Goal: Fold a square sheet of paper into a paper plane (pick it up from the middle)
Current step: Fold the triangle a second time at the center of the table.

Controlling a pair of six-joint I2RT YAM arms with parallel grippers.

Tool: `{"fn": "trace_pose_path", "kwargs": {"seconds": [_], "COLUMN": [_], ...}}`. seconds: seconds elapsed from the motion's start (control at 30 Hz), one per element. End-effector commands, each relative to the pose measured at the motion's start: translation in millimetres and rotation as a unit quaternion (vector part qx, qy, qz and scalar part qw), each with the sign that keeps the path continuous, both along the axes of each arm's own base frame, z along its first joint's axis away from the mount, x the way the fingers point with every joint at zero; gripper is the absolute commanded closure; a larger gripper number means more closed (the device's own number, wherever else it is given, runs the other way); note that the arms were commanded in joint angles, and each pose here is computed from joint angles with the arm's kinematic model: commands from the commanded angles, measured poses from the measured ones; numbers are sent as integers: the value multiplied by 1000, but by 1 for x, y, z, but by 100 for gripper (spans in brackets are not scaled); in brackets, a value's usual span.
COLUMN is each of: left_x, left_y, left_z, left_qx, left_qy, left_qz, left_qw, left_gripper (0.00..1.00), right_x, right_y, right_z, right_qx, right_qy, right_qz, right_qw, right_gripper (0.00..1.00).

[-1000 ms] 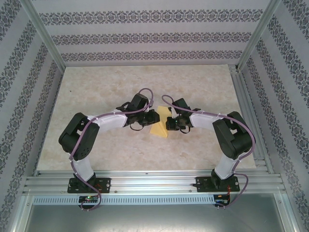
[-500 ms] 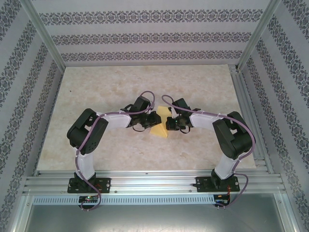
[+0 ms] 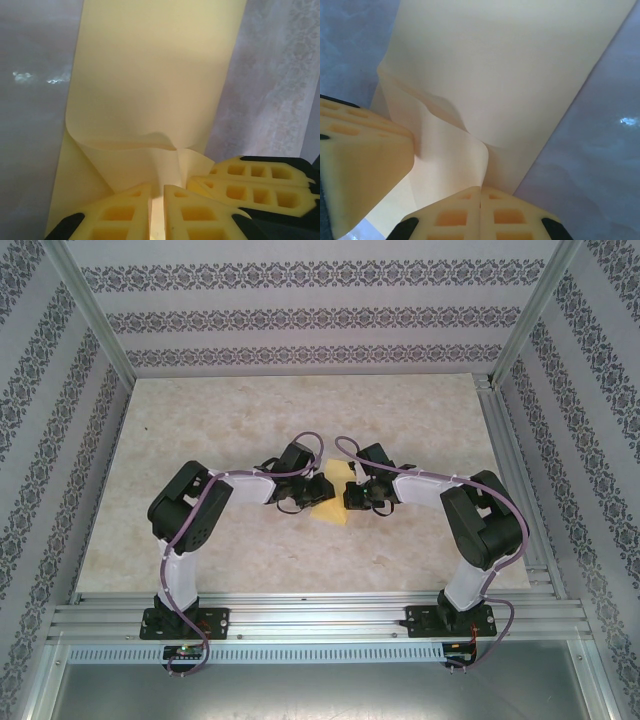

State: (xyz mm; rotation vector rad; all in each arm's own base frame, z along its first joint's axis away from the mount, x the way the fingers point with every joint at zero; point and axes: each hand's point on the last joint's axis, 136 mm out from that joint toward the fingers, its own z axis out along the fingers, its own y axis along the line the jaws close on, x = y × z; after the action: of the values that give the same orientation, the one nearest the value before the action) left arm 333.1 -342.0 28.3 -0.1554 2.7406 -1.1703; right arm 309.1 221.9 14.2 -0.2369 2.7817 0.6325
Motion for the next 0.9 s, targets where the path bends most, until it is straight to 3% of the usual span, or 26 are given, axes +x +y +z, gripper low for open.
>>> {"fn": "trace_pose_path", "kwargs": {"seconds": [0.0,0.87], "left_x": [-3,-7], "left_y": [-3,2], "left_z": [-6,-15], "left_qx": [10,27], "left_qy": [-6,-5], "left_qz": [-8,-16], "left_qw": [1000,999], "left_gripper": [84,83], "right_x": [-1,6], "right_y": [-3,0], "right_z": [-8,17], "right_qx": [-22,-10], "right_qy": [5,-21], "right_qz": [-2,0], "right_qw": [1000,1000], "right_gripper": [96,97]}}
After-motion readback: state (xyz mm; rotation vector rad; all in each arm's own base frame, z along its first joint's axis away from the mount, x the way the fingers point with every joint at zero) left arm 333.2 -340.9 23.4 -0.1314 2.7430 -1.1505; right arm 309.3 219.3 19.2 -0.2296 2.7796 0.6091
